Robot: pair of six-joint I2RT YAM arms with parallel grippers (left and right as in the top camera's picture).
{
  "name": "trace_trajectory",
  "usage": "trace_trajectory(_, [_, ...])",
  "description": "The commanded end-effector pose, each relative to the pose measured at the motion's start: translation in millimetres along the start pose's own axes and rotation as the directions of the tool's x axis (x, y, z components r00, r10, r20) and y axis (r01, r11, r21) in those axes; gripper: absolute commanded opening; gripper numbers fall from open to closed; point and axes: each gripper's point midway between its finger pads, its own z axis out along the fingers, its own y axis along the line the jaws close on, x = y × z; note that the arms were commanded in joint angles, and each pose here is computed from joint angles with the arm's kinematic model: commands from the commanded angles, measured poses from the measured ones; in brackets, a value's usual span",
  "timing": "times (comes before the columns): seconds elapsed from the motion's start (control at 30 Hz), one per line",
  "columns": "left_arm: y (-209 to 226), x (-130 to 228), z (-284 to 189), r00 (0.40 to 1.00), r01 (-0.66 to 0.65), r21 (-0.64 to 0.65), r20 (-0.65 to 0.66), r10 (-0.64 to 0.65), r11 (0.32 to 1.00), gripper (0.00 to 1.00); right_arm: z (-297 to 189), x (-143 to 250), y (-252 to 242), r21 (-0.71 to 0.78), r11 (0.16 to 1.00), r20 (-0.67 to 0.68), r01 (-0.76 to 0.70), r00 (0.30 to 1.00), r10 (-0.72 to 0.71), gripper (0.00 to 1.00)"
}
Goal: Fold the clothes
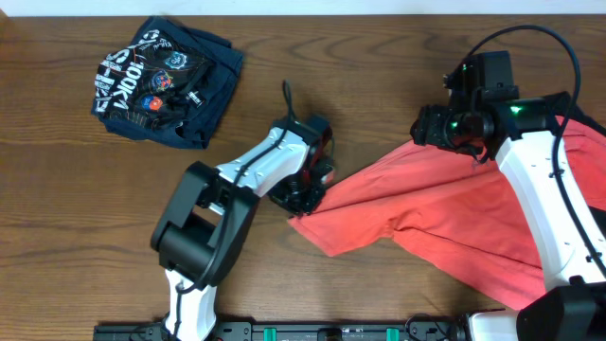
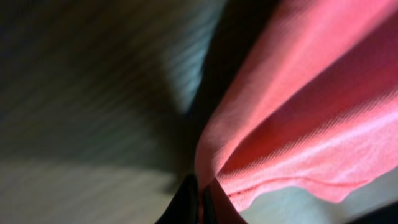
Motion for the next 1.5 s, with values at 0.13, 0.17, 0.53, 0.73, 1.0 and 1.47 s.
trace_trajectory(0.13, [35, 8, -94, 0.967, 0.125, -0.144, 0.239, -0.088, 0.982, 0.06, -11, -11, -19, 0.024, 0.999, 0.045, -0.032, 0.998, 0.031, 0.68])
trace_trajectory(0.17, [37, 11, -102, 0.961, 0.133, -0.146, 0.261, -0.092, 0.98, 0.06, -11, -12, -21, 0.025, 0.999, 0.047, -0.036, 0.998, 0.035, 0.68])
trace_trajectory(0.53, [52, 28, -131, 0.94, 0.18, -0.214, 0.323, -0.104, 0.96, 0.06, -16, -42, -91, 0.32, 0.917, 0.258, -0.237, 0.953, 0.156, 0.74])
trace_trajectory(0.73, [52, 29, -130, 0.941, 0.181, -0.214, 0.322, -0.105, 0.96, 0.06, 7, -56, -128, 0.274, 0.899, 0.264, -0.342, 0.925, 0.272, 0.4])
trace_trajectory(1.0, [52, 28, -130, 0.941, 0.18, -0.214, 0.323, -0.105, 0.96, 0.06, 59, -61, -187, 0.299, 0.843, 0.239, -0.447, 0.89, 0.388, 0.72])
trace_trajectory(1.47, [53, 22, -133, 0.932, 0.182, -0.213, 0.347, -0.1, 0.96, 0.06, 129, -76, -242, 0.219, 0.801, 0.287, -0.557, 0.821, 0.493, 0.56])
